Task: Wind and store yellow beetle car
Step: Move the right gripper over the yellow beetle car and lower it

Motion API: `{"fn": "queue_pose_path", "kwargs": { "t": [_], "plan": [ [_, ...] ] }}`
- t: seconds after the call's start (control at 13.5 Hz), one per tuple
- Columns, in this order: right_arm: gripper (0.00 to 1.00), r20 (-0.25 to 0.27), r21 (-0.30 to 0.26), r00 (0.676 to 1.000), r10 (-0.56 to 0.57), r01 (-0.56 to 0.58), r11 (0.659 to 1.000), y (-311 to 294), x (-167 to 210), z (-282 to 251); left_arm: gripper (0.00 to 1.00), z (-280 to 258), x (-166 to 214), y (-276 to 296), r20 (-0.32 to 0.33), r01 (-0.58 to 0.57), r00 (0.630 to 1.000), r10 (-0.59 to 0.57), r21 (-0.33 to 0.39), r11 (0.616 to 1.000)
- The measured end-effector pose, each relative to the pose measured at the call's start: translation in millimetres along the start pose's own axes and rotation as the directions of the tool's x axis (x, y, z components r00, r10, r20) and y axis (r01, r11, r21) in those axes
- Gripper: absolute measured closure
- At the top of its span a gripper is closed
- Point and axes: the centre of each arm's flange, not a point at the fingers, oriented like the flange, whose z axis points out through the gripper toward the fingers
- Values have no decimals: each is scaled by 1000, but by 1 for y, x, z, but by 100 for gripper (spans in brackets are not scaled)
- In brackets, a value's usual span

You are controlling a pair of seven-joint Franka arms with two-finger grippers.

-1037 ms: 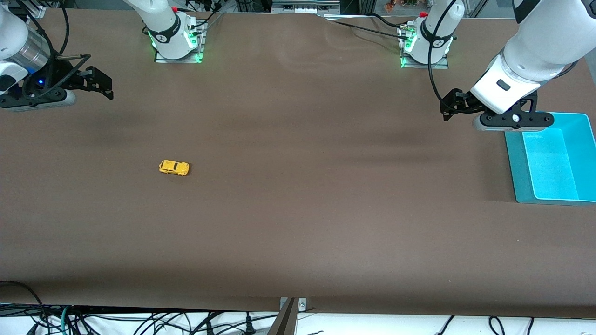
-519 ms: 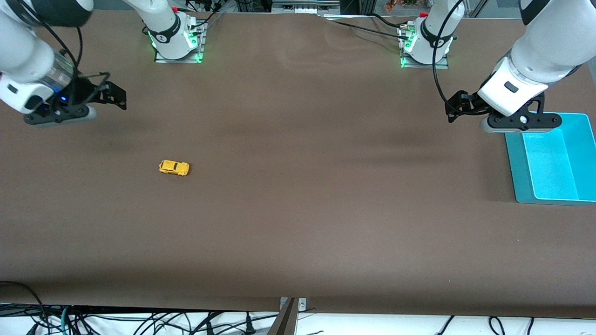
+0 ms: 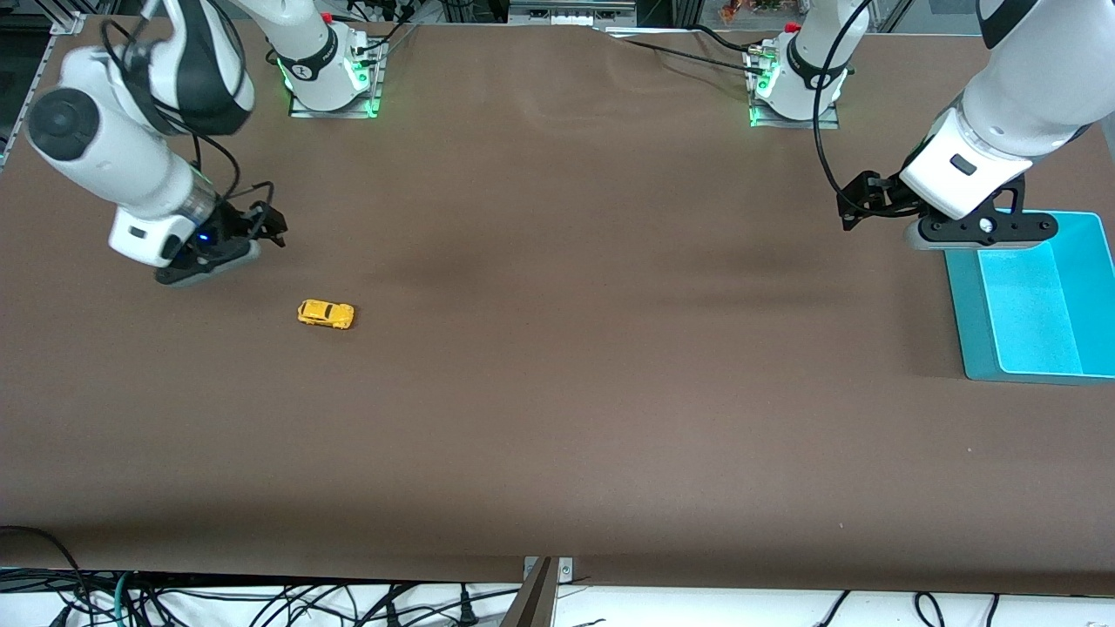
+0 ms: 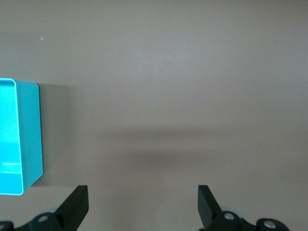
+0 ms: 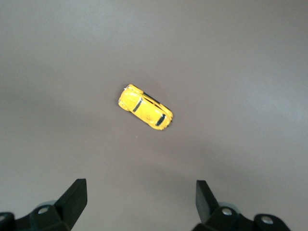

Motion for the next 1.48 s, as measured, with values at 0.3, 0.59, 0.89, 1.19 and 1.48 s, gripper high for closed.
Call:
{"fn": "queue_pose_path", "kwargs": {
  "t": [0.3, 0.59, 0.89, 1.19, 1.48],
  "plan": [
    [0, -6, -5, 963, -271, 271, 963, -23, 5, 40, 0, 0, 0, -2, 0, 3, 1000, -3, 0, 1000],
    [0, -16, -16, 868, -496, 496, 868, -9, 5, 68, 0, 0, 1, -3, 0, 5, 1000, -5, 0, 1000],
    [0, -24, -34, 769, -639, 638, 769, 5, 10, 109, 0, 0, 0, 0, 0, 1, 1000, -1, 0, 1000],
    [0, -28, -43, 681, -732, 731, 681, 2, 17, 151, 0, -1, -2, 10, -2, -18, 1000, 18, 0, 1000],
    [0, -37, -51, 637, -770, 769, 638, -6, 21, 167, 0, 0, -3, 7, 5, -14, 1000, 14, 1, 1000]
  ]
}}
